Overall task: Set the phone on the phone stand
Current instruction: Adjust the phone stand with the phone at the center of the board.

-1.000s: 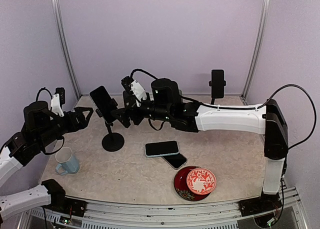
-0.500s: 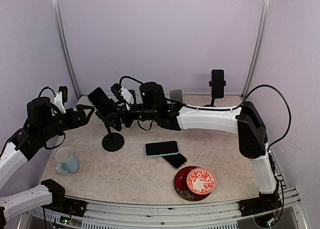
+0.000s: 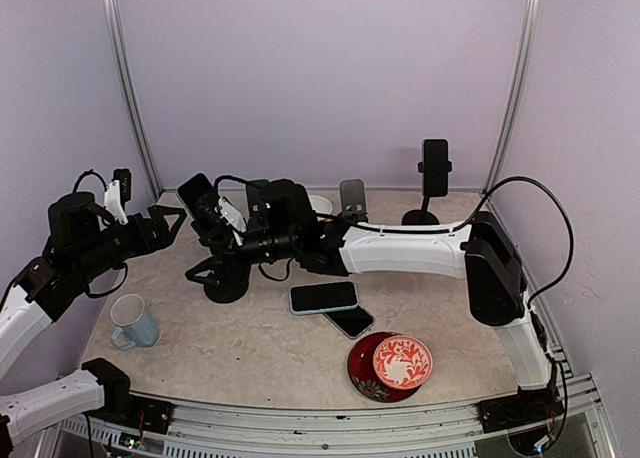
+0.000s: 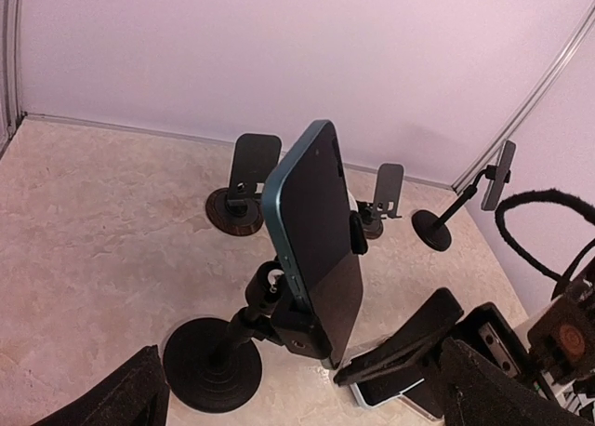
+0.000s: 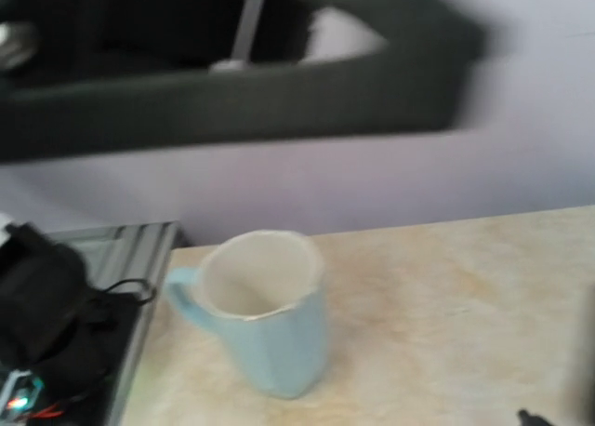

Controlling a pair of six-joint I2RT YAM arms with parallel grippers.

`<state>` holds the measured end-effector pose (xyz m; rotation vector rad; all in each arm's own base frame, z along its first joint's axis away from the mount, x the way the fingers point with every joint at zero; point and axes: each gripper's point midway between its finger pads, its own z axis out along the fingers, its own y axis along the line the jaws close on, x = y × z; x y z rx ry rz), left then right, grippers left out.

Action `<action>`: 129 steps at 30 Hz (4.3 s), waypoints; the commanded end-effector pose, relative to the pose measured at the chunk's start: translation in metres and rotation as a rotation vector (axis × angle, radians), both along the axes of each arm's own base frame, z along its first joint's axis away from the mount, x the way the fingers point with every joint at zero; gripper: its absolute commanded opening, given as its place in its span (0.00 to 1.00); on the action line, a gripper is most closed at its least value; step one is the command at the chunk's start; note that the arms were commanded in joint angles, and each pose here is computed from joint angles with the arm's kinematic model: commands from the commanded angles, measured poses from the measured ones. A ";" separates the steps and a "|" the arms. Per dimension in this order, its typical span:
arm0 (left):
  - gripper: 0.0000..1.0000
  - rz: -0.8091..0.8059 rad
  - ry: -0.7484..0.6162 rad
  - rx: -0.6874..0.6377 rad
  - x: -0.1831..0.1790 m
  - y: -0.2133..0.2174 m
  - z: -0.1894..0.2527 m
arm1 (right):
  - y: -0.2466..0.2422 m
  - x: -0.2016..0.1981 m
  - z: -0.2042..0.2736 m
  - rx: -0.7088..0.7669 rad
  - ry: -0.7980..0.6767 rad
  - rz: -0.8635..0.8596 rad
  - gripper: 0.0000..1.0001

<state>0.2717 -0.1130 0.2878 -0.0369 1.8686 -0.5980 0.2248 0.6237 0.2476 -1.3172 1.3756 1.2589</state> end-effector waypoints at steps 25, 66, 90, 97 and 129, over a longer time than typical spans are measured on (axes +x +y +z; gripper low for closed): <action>0.99 0.011 -0.057 0.009 -0.007 0.007 0.016 | 0.009 0.033 0.019 -0.018 -0.130 -0.280 1.00; 0.99 0.014 0.004 0.014 -0.010 0.008 -0.004 | -0.115 -0.036 0.114 0.147 -0.197 -0.401 1.00; 0.86 0.014 0.052 -0.080 0.018 -0.017 -0.044 | -0.210 -0.025 0.069 0.079 -0.171 -0.607 1.00; 0.73 -0.013 0.037 -0.050 0.034 -0.023 -0.039 | -0.231 -0.031 0.070 0.094 -0.171 -0.621 1.00; 0.05 -0.092 -0.091 -0.044 0.056 -0.022 0.004 | -0.245 -0.030 0.067 0.103 -0.187 -0.651 1.00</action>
